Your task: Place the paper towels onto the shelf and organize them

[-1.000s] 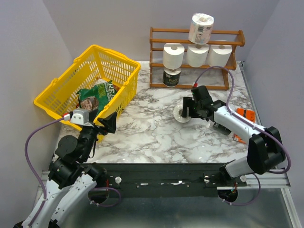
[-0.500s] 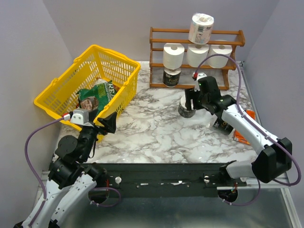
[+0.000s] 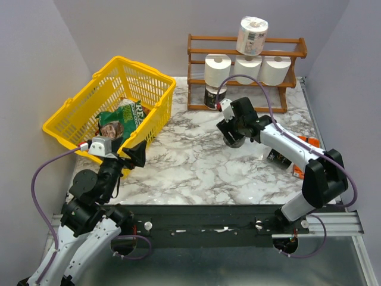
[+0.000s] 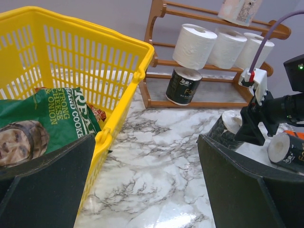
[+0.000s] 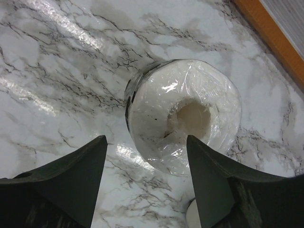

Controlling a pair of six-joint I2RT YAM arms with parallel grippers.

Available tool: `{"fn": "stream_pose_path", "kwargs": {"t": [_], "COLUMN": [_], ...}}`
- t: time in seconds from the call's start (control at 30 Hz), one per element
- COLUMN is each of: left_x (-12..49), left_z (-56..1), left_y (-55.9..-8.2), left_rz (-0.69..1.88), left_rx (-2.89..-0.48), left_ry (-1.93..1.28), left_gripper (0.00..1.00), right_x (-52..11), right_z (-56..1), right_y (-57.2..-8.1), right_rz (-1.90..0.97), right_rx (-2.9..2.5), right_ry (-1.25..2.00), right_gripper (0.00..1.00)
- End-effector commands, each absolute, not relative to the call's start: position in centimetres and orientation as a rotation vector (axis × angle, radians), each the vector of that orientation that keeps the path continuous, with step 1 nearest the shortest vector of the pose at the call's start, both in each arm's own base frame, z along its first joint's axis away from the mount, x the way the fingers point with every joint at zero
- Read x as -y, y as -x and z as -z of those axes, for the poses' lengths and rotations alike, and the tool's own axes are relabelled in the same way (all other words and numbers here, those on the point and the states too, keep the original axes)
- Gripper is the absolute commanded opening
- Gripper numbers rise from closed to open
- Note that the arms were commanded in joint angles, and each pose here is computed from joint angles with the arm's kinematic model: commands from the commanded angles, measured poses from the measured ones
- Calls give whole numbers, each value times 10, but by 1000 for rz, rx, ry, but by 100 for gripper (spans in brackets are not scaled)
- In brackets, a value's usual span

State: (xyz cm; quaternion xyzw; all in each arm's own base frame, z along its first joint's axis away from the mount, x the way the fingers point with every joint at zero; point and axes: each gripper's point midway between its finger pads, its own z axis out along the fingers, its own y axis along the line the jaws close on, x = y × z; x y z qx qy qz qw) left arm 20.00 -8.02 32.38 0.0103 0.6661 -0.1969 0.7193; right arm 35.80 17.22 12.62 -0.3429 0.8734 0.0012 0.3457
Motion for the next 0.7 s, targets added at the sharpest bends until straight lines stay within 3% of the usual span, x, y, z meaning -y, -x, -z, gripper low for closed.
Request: {"fn": "stream_pose_path", "kwargs": {"t": [0.0,0.37,0.53,0.67], "left_x": [80,80,79,80], "left_z": [-322,-318,-318,-318], "left_y": [-204,-207,-207,-208], "left_rz": [422,404,401,404], "left_rx": [-1478,-1496,-1498,-1499], "left_ry": [-20,-19,-17,-19], "left_gripper": [99,99,99,99], "right_x": [-176,-169,-159,-157], "right_z": [-137,-102,-105,-111], "right_y": [-378,-382,-385,-390], "right_rz": [61,158,244,287], "right_rx": [-2162,-2189,-2164,-2067], "right_ry": [964,1053,1091,1198], "right_gripper": [75,70,55,49]}}
